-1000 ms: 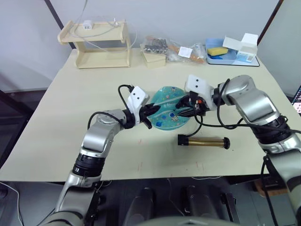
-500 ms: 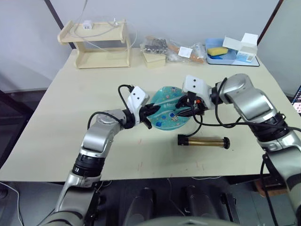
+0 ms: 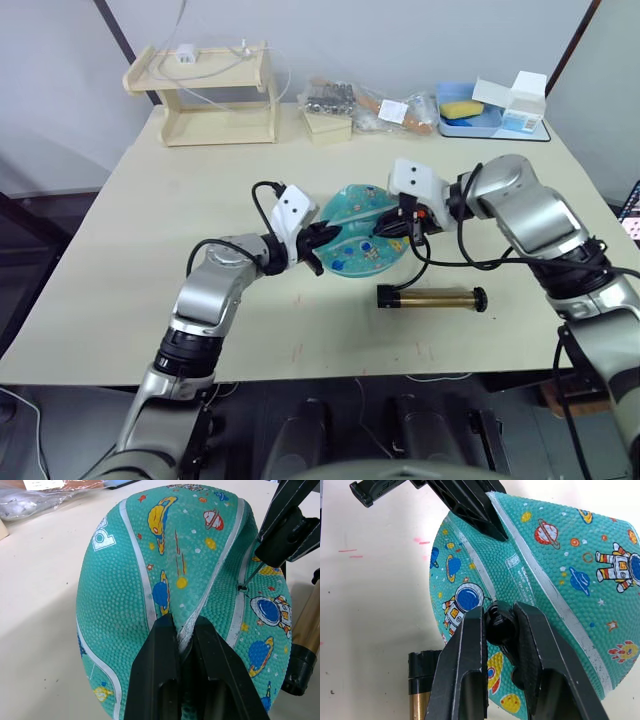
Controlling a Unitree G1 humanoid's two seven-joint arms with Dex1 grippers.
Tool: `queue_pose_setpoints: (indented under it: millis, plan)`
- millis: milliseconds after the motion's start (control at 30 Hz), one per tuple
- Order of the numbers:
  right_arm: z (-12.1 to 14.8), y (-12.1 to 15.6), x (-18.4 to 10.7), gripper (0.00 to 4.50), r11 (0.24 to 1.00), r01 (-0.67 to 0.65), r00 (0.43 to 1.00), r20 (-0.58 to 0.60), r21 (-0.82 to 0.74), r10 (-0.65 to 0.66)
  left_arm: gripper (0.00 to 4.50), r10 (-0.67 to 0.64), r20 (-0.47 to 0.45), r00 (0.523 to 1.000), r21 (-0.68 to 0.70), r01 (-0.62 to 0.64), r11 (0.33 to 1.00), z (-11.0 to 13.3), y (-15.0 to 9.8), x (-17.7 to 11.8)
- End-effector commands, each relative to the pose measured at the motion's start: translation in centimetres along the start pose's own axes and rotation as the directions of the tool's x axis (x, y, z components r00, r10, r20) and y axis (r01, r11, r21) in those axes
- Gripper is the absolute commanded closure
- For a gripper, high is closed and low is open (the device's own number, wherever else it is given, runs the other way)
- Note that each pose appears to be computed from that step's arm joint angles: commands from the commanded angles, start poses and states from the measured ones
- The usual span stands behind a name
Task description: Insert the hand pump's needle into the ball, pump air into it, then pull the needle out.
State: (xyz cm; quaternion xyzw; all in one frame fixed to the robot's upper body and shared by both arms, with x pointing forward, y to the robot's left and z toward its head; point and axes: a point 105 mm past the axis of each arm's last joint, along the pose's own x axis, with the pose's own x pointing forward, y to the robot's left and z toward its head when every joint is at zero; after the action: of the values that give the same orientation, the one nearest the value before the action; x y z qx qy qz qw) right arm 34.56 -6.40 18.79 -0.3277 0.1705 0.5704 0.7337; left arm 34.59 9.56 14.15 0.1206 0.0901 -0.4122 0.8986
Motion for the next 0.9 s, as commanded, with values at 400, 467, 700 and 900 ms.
queue_pose_setpoints:
  millis: [400, 467, 700, 900]
  plan:
    - [-1.3, 0.9, 3.1, 4.22, 0.991, 0.049, 0.960, -0.269, -0.128, -0.082, 4.50, -0.018, -0.095, 0.995, -0.067, 0.011, 0.998, -2.8, -0.4, 0.4]
    - [-1.7, 0.8, 3.6, 4.22, 0.991, 0.050, 0.954, -0.287, -0.123, -0.084, 4.50, -0.017, -0.096, 0.995, -0.068, 0.010, 0.998, -2.9, -0.4, 0.4]
    - [-3.7, 0.7, 5.2, 4.22, 0.992, 0.053, 0.931, -0.353, -0.114, -0.090, 4.50, -0.015, -0.097, 0.995, -0.075, 0.007, 0.997, -2.8, -0.4, 0.5]
    - [-5.9, 1.0, 6.3, 4.22, 0.995, 0.035, 0.908, -0.414, -0.098, -0.073, 4.50, -0.007, -0.101, 0.995, -0.082, -0.002, 0.997, -2.9, -0.2, 0.5]
